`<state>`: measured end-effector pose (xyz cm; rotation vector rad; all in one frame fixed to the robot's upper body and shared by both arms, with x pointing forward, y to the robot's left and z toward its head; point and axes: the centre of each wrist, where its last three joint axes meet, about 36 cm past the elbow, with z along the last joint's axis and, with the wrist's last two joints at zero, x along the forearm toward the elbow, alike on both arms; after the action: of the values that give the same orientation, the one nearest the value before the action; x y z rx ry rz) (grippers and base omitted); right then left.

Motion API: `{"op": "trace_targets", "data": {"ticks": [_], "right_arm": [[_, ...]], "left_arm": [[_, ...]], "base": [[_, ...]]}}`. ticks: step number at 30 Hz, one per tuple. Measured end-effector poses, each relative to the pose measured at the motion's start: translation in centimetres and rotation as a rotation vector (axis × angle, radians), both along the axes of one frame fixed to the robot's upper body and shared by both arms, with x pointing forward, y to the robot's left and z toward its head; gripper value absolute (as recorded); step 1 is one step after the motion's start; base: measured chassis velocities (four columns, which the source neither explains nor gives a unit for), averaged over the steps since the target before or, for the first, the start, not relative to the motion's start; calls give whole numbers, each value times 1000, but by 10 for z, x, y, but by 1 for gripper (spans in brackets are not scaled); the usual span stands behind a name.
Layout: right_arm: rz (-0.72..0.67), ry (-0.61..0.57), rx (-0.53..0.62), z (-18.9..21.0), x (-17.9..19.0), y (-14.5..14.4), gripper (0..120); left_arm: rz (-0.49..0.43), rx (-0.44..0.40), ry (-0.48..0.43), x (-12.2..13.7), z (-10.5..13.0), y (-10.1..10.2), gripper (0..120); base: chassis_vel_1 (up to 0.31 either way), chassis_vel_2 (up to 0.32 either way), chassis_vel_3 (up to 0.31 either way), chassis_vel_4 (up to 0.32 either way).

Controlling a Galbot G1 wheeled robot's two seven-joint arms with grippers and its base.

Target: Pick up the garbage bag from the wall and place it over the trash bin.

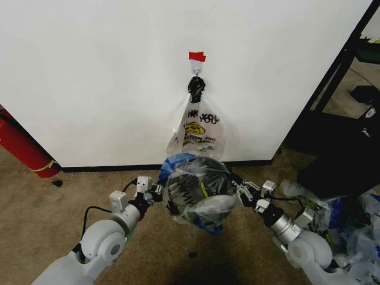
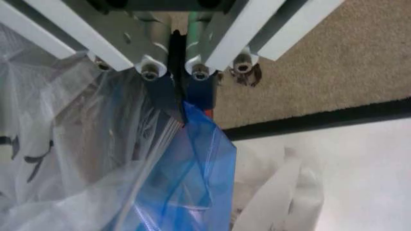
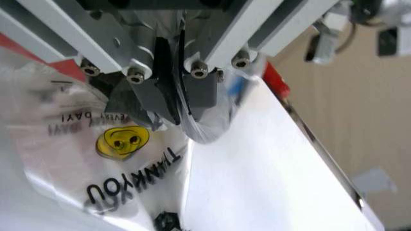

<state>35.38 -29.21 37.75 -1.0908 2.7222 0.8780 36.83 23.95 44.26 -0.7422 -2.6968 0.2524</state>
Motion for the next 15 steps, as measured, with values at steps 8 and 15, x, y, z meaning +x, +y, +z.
{"op": "trace_targets", "data": {"ticks": [8, 15], "right_arm": [[-38, 52, 108, -17, -2, 6, 0], [-154, 112, 196, -33, 0, 12, 0]], "left_arm": [[48, -77, 0, 6, 3, 0, 30], [136, -114, 13, 12, 3, 4, 54]], "base": [[0, 0, 0, 0], [0, 0, 0, 0]]}}
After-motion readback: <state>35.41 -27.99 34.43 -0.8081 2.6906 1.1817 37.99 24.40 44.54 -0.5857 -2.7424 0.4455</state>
